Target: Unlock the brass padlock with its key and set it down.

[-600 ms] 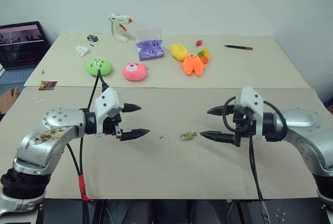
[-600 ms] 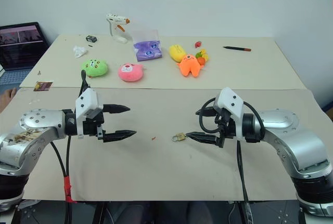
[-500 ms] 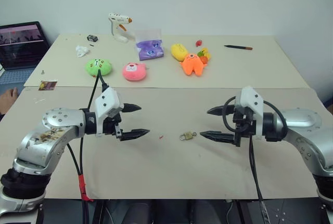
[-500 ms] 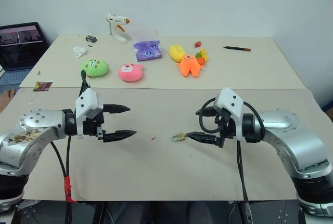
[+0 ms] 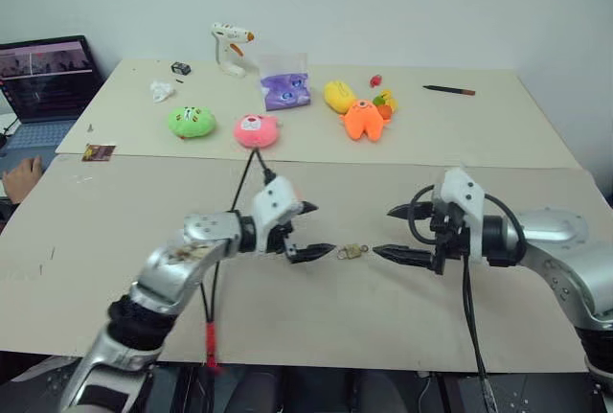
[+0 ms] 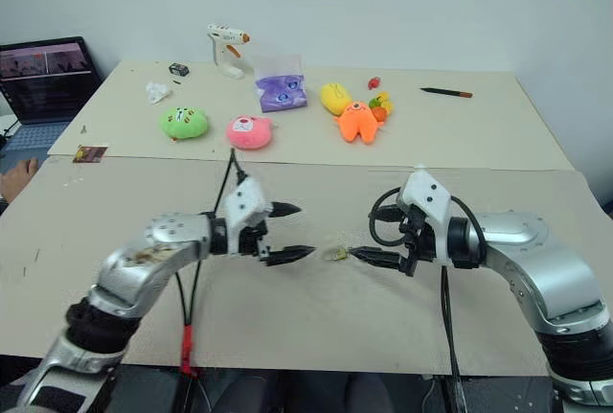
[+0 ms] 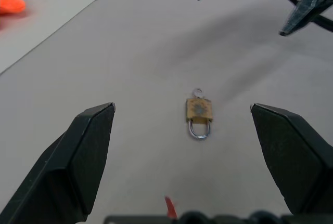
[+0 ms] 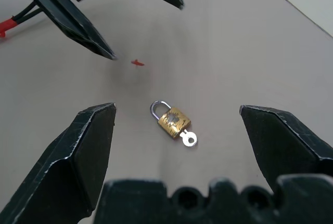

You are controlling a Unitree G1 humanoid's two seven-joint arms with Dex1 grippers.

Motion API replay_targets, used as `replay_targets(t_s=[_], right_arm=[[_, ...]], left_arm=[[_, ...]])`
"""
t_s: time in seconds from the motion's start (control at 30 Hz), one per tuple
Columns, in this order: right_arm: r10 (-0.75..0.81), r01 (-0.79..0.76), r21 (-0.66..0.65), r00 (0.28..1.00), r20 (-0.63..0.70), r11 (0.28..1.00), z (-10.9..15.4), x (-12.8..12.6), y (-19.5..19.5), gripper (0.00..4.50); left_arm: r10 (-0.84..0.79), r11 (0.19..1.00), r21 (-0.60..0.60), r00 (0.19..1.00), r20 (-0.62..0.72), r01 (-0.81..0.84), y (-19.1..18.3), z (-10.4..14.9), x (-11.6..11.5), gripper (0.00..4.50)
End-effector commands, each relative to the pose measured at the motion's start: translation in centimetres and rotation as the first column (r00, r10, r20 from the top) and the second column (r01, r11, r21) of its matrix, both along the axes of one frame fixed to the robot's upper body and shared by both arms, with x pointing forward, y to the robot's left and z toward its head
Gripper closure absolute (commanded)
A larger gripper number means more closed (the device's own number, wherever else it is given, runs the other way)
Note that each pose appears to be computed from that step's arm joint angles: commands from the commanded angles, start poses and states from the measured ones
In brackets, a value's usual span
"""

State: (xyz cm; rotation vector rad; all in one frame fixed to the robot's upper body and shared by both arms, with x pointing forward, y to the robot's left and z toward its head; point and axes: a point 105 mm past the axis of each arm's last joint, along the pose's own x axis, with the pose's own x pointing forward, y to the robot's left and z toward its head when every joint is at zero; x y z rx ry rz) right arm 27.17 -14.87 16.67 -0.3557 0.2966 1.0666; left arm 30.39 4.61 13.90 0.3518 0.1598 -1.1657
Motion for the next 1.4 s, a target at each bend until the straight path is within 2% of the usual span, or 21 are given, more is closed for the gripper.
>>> replay_targets(t_s=[0.03, 0.17, 0.43, 0.8, 0.9, 1.13, 1.17, 1.33, 1.4], right_arm=[[-0.036, 0.036, -0.005, 0.997, 0.072, 0.999, 2.0, -0.6, -0.8, 0.00], [-0.087, 0.088, -0.009, 0.993, 0.082, 0.996, 2.0, -1.1, -1.5, 0.00], [-0.146, 0.146, -0.001, 0.985, 0.096, 0.989, 2.1, -1.8, -1.9, 0.00], [-0.174, 0.175, 0.000, 0.978, 0.114, 0.985, 2.3, -1.9, -2.0, 0.00], [-0.174, 0.175, 0.000, 0.978, 0.114, 0.985, 2.3, -1.9, -2.0, 0.00], [-0.171, 0.173, -0.002, 0.978, 0.116, 0.985, 2.3, -1.7, -2.1, 0.00], [-0.171, 0.172, -0.002, 0.978, 0.117, 0.985, 2.3, -1.6, -2.1, 0.00], [-0.149, 0.149, 0.004, 0.982, 0.117, 0.989, 2.3, -1.4, -1.5, 0.00], [-0.123, 0.123, 0.004, 0.984, 0.125, 0.992, 2.4, -1.4, -1.0, 0.00]], left_arm=[[-0.046, 0.999, 0.006, 0.998, 0.039, 0.046, -1.5, 0.0, 0.1, 0.04], [-0.126, 0.983, 0.141, 0.991, 0.050, 0.117, -2.8, -2.7, 0.0, 0.04], [-0.060, 0.989, 0.136, 0.998, 0.028, 0.056, -4.6, -4.0, 1.2, 0.04], [0.010, 0.991, 0.132, 0.999, -0.045, -0.004, -5.7, -5.2, 0.5, 0.04], [0.010, 0.989, 0.149, 0.998, -0.057, -0.001, -5.7, -5.5, 0.2, 0.83], [0.043, 0.982, 0.186, 0.998, -0.033, -0.036, -5.0, -5.4, 0.5, 3.44], [0.049, 0.982, 0.186, 0.998, -0.030, -0.042, -4.9, -5.3, 0.6, 3.69], [0.028, 0.997, 0.069, 0.999, -0.021, -0.026, -4.8, -3.0, 1.2, 3.68], [-0.057, 0.998, -0.004, 0.998, -0.025, 0.057, -4.3, -1.2, 0.8, 3.68]])
